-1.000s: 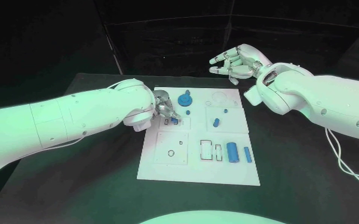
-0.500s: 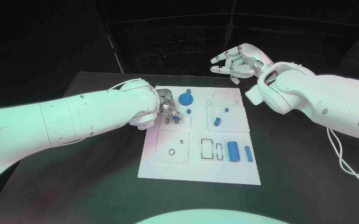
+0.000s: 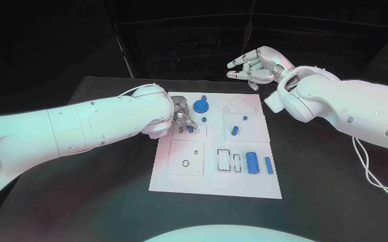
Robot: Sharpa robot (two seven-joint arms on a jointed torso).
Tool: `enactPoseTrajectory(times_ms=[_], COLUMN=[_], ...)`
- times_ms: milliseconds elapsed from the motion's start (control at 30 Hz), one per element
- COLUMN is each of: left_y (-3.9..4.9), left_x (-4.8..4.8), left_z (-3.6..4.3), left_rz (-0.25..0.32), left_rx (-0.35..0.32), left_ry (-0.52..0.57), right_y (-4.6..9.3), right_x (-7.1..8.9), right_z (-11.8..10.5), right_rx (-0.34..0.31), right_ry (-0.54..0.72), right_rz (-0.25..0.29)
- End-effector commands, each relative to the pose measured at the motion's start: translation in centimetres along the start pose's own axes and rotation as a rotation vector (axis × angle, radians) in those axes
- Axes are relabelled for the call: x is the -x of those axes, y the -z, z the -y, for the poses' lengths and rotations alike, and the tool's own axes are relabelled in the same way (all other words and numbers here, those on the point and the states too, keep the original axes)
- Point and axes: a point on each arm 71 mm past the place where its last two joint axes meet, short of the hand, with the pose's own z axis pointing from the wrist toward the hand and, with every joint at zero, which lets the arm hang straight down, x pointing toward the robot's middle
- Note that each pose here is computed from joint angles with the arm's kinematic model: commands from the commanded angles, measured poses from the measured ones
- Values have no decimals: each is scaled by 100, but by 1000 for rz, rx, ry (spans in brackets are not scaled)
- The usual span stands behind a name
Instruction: Assemble the parts on the task board
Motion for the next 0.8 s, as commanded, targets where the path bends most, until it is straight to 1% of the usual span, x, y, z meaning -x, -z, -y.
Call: enactPoseTrajectory(times_ms=[33, 267, 533, 800], left_y=[-9, -9, -3, -1], left_x=[-23, -35, -47, -47], left_z=[-28, -28, -22, -35], left_rz=[-25, -35, -46, -49], left_rx=[23, 26, 15, 18], left_ry=[-33, -45, -55, -57], right_y=[-5, -9, -19, -25], right_x=[1, -3, -6, -11], right_z=[-16, -18, -16, -16], right_rx=[6, 7, 7, 7], right_ry=[6, 6, 6, 6], right_rz=[-2, -2, -2, -3])
